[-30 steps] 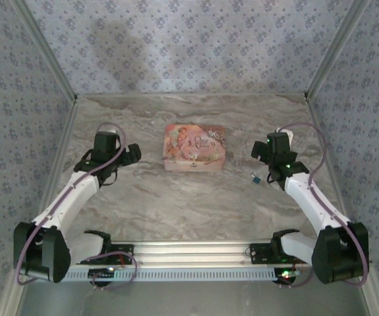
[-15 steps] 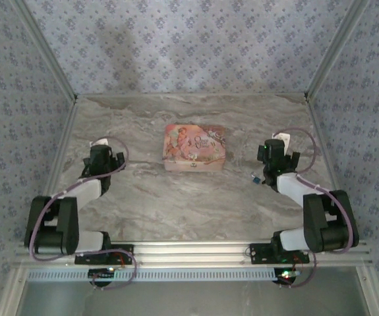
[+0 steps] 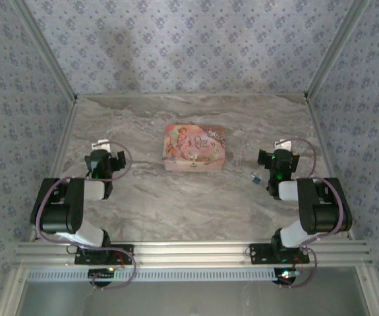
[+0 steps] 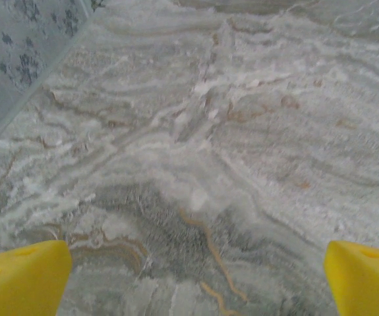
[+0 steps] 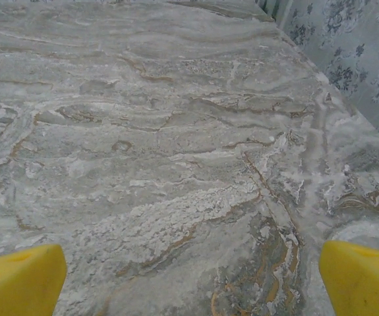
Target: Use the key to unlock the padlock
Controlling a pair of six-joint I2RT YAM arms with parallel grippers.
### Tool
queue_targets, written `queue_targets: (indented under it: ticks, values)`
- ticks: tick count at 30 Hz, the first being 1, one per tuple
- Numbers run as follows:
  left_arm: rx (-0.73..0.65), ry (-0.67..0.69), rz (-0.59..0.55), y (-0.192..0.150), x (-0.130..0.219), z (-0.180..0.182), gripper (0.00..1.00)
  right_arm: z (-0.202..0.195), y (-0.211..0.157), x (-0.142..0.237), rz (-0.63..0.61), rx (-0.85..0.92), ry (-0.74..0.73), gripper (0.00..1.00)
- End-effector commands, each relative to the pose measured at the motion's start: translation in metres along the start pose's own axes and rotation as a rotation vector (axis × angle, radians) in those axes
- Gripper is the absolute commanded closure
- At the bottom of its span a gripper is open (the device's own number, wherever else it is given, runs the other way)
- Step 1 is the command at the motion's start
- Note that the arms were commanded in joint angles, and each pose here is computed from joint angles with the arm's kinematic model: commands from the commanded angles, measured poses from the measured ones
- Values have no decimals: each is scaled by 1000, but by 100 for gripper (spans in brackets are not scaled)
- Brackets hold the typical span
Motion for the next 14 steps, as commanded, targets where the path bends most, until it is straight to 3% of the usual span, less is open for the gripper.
queue_targets:
  ticks: [1, 14]
  values:
    - [28, -11, -119, 19, 0, 4, 2, 9, 8, 2, -74, 11, 73, 0]
    - [12, -10, -111, 19, 1, 0, 2, 9, 8, 0, -41, 4, 113, 0]
Point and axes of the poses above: each hand's point on the last joint's axis, 136 mm out from that joint toward the fingers, its own x axis back along the fingers, its own z axis along the line the jaws close on, y = z × x, the point moved 7 cm from there along x, back along the fingers, and after that the axes turned 7 degrees about -x, right-handed, at the moved point
